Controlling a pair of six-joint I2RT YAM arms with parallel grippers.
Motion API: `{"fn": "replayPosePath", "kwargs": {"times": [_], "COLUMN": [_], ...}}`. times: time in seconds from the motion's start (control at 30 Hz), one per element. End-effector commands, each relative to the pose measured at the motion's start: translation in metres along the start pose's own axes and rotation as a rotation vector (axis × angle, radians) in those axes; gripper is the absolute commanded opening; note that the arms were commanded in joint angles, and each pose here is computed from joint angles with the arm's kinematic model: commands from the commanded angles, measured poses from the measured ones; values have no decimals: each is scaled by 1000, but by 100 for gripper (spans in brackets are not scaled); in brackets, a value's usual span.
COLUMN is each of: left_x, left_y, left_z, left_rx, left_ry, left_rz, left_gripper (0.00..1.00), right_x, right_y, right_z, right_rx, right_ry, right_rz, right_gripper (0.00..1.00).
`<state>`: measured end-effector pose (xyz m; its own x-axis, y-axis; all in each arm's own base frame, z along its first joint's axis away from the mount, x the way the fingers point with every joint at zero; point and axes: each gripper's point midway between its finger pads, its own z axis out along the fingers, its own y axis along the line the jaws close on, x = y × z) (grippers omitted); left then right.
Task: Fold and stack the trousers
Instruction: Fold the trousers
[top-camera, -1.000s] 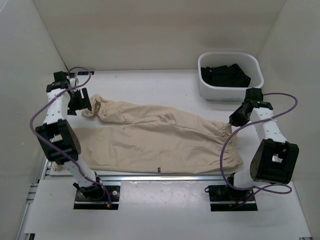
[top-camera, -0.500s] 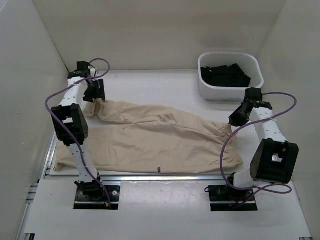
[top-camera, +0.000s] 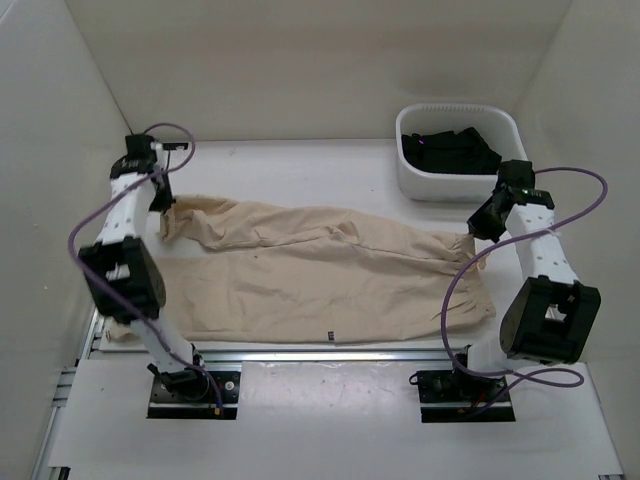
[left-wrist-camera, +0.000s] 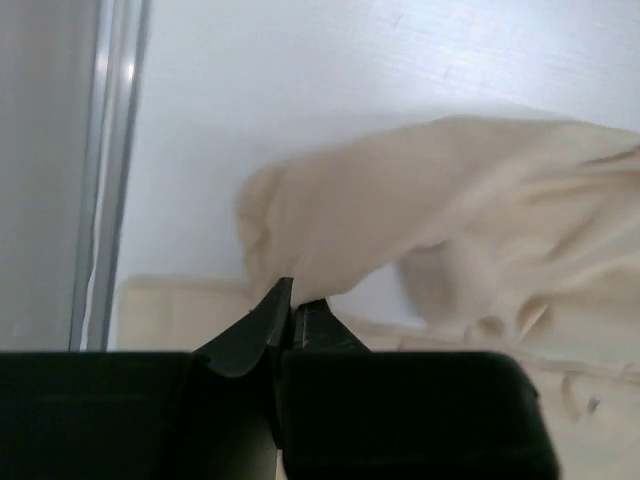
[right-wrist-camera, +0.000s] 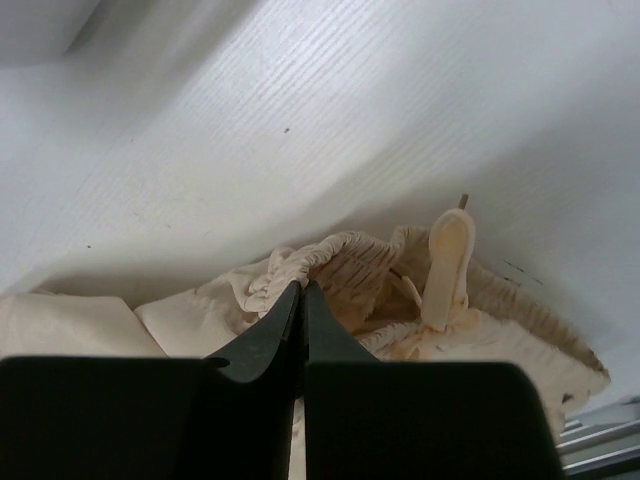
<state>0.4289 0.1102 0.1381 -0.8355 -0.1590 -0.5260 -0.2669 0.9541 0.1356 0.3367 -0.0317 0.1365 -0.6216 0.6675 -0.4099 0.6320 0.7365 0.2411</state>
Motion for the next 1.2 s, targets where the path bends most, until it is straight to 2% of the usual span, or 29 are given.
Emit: {"fn": "replayPosePath", "kwargs": {"times": [0.0, 0.03, 0.07, 0.17, 0.23, 0.37, 0.4, 0.47, 0.5, 0.6, 0.67, 0.7, 0.73, 0.77, 0.87, 0.9, 0.97, 1.03, 1.1, 1.17], "left_x": [65, 83, 133, 187, 185, 131, 102, 70, 39, -10, -16, -17, -1, 9, 48, 57, 80, 88, 95, 99], "left_y": [36, 46, 43, 46, 48, 70, 77, 81, 91, 105, 108, 109, 103, 101, 90, 89, 86, 84, 83, 84], "left_z": [-36, -44, -31, -30, -28, -39, -48, -55, -66, -95, -100, -109, -99, -97, -86, -83, -74, -77, -76, -76], "left_rx": [-85, -99, -107, -133, -127, -110, -111, -106, -118, -149, -164, -166, -149, -147, -122, -121, -127, -127, -126, -135], "left_ry": [25, 22, 124, 209, 196, 74, 7, -57, -127, -254, -270, -291, -251, -235, -163, -146, -93, -93, -82, -80], "left_rz": [-44, -67, -49, -44, -59, -160, -175, -182, -196, -210, -214, -216, -210, -209, -199, -198, -193, -193, -192, -193], "left_gripper": [14, 14, 14, 17, 14, 14, 14, 14, 14, 14, 14, 14, 14, 14, 14, 14, 14, 14, 14, 14], "right_x": [3, 13, 14, 23, 21, 18, 17, 9, 4, -3, 11, 31, 55, 74, 146, 149, 134, 105, 70, 50], "right_y": [-15, -24, -24, -28, -27, -30, -30, -25, -20, -15, -34, -57, -77, -92, -125, -130, -135, -130, -110, -93], "right_z": [-15, -8, -9, -5, -4, -6, -6, -11, -16, -37, -48, -38, -39, -34, -22, -24, -37, -51, -70, -74], "right_rx": [23, 47, 41, 41, 36, 52, 52, 23, -2, -61, -19, 60, 118, 166, 259, 295, 341, 347, 278, 229], "right_ry": [-34, -6, -16, 3, -4, -26, -26, -70, -88, -162, -172, -132, -79, -29, 194, 198, 129, 10, -106, -152], "right_rz": [-25, -19, -10, 0, 1, 1, 1, -11, -18, -61, -71, -75, -62, -46, 7, 44, 71, 108, 157, 199], "right_gripper": [0, 0, 0, 0, 0, 0, 0, 0, 0, 0, 0, 0, 0, 3, 62, 86, 92, 92, 90, 88]}}
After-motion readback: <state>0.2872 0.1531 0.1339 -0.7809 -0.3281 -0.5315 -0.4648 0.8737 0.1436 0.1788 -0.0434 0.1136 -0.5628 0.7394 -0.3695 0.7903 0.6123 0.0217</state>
